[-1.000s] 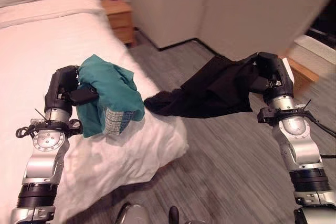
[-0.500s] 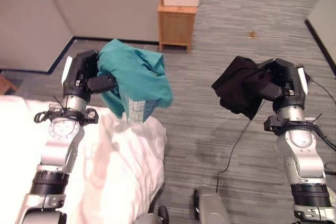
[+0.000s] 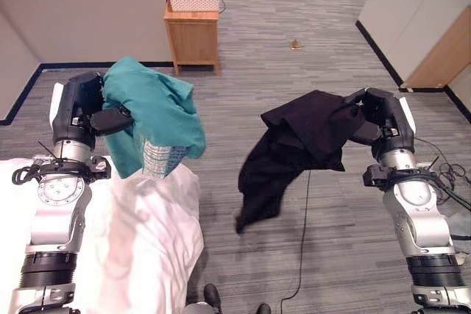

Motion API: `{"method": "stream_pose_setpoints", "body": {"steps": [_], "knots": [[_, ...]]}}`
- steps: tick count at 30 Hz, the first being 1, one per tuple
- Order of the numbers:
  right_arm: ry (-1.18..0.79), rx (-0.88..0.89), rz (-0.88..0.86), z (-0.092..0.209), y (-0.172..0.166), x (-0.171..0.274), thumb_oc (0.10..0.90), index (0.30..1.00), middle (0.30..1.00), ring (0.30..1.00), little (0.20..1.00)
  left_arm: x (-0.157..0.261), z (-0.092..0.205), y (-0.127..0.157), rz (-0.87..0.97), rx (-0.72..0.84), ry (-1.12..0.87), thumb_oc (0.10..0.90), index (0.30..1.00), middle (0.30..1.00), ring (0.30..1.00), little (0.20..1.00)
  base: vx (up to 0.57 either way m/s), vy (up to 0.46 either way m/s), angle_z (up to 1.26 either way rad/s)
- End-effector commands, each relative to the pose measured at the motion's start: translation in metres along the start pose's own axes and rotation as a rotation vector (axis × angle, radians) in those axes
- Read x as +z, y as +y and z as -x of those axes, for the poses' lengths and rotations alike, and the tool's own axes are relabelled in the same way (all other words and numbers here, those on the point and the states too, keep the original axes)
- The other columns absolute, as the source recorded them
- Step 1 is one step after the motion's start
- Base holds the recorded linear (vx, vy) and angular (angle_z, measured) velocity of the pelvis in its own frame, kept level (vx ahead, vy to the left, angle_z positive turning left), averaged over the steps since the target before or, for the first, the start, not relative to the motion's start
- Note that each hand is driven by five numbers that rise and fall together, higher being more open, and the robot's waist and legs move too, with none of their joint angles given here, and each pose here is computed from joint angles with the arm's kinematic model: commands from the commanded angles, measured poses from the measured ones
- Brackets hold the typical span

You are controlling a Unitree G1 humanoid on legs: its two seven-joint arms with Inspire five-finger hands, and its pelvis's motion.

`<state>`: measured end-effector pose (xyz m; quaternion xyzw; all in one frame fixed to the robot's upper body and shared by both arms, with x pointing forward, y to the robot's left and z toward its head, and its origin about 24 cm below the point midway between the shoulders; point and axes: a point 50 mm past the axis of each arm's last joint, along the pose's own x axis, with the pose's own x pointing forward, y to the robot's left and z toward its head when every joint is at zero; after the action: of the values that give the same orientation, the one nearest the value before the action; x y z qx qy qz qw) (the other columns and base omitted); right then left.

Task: Pick up bed clothes into laundry basket.

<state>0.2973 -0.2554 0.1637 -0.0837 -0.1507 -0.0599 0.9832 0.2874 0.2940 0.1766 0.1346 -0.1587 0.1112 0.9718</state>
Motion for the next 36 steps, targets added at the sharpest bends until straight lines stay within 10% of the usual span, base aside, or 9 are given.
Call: {"method": "stream_pose_setpoints", "body": {"steps": [1,3,23,36], "knots": [[-0.299,-0.034,0.04,-0.014,-0.015,0.063,0.4,0.3,0.3,0.3,0.3,0.054,-0.01,-0.004,-0.005,-0.017,-0.282,0.4,0.3,0.3,0.3,0.3,-0.03,-0.03,0.0],[-0.08,-0.157,-0.02,0.003,-0.034,0.008,0.4,0.3,0.3,0.3,0.3,-0.012,0.009,-0.022,-0.038,0.031,-0.019,0.4,0.3,0.3,0.3,0.3,0.0,0.0,0.0],[-0.231,0.064,-0.005,-0.032,0.024,0.053,0.4,0.3,0.3,0.3,0.3,-0.01,0.014,-0.016,0.03,0.058,-0.021,0.4,0.3,0.3,0.3,0.3,0.04,0.024,-0.03],[-0.188,-0.071,0.019,-0.02,-0.018,0.042,0.4,0.3,0.3,0.3,0.3,0.006,0.01,0.007,-0.025,0.101,-0.078,0.4,0.3,0.3,0.3,0.3,0.42,-0.31,0.29]]}}
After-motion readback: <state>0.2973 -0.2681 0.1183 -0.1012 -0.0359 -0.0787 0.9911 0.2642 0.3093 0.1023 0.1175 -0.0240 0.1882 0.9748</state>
